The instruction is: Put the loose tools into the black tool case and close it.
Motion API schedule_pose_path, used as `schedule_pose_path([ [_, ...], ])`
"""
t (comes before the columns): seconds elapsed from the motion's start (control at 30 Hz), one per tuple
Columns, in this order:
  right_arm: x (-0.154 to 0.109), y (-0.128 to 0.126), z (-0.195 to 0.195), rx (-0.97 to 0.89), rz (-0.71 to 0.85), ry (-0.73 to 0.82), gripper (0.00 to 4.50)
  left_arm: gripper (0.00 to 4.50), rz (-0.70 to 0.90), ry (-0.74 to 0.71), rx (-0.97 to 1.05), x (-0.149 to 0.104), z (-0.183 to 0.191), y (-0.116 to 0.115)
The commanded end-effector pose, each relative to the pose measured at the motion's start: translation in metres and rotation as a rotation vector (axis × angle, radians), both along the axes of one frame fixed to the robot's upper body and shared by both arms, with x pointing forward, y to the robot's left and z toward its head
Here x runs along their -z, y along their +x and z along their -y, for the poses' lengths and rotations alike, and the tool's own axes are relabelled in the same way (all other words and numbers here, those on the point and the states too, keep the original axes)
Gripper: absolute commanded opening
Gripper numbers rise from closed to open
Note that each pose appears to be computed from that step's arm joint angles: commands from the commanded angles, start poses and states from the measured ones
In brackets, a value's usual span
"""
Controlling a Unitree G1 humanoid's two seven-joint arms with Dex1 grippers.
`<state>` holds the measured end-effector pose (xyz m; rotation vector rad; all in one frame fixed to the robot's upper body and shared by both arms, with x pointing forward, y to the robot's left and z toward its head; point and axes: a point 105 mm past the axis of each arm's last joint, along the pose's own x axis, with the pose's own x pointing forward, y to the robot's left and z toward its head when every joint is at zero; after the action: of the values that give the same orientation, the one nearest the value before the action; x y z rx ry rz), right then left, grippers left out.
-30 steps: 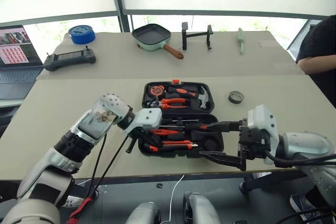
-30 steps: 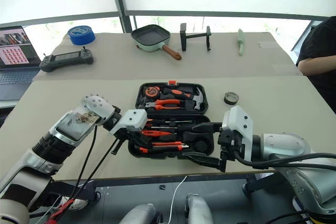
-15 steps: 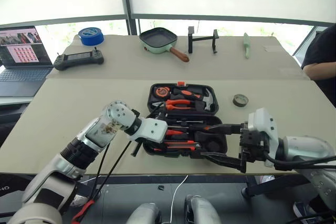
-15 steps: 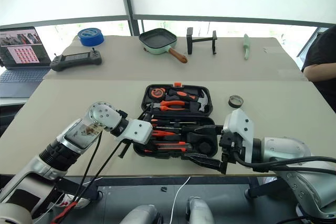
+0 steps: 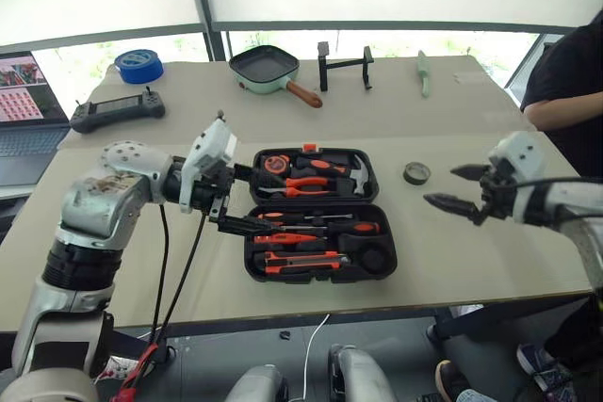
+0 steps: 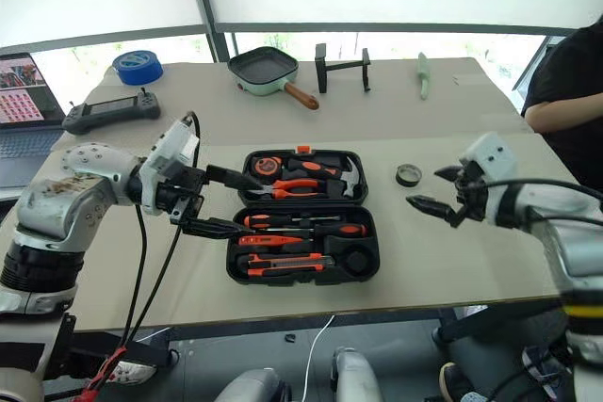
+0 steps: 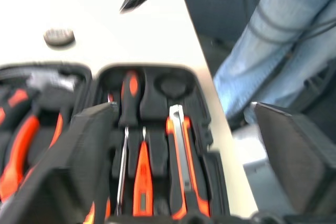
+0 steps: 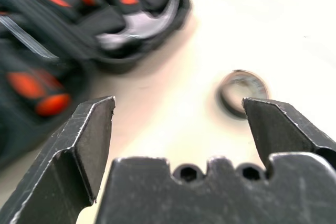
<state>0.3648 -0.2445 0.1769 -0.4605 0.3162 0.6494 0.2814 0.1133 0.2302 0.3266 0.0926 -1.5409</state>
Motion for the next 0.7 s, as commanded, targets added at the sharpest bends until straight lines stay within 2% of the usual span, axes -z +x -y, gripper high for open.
schedule_pose_path([
  [0.03, 0.013, 0.035, -0.001, 0.026, -0.001, -0.122, 4.5, 4.48, 0.052, -0.084, -0.033, -0.022, 0.004, -0.006],
  [0.17, 0.023, 0.058, -0.01, 0.049, -0.038, -0.161, 4.5, 4.48, 0.048, -0.101, -0.051, -0.026, 0.005, -0.012],
  [0.37, 0.036, 0.071, -0.006, 0.13, -0.097, -0.233, 4.5, 4.48, 0.06, -0.101, -0.072, -0.027, 0.004, -0.017],
  [0.5, 0.039, 0.072, -0.011, 0.111, -0.128, -0.216, 3.53, 4.5, 0.069, -0.103, -0.084, -0.03, 0.004, -0.016],
  [0.7, 0.035, 0.071, -0.011, 0.085, -0.104, -0.193, 1.42, 4.5, 0.065, -0.087, -0.072, -0.027, 0.004, -0.015],
])
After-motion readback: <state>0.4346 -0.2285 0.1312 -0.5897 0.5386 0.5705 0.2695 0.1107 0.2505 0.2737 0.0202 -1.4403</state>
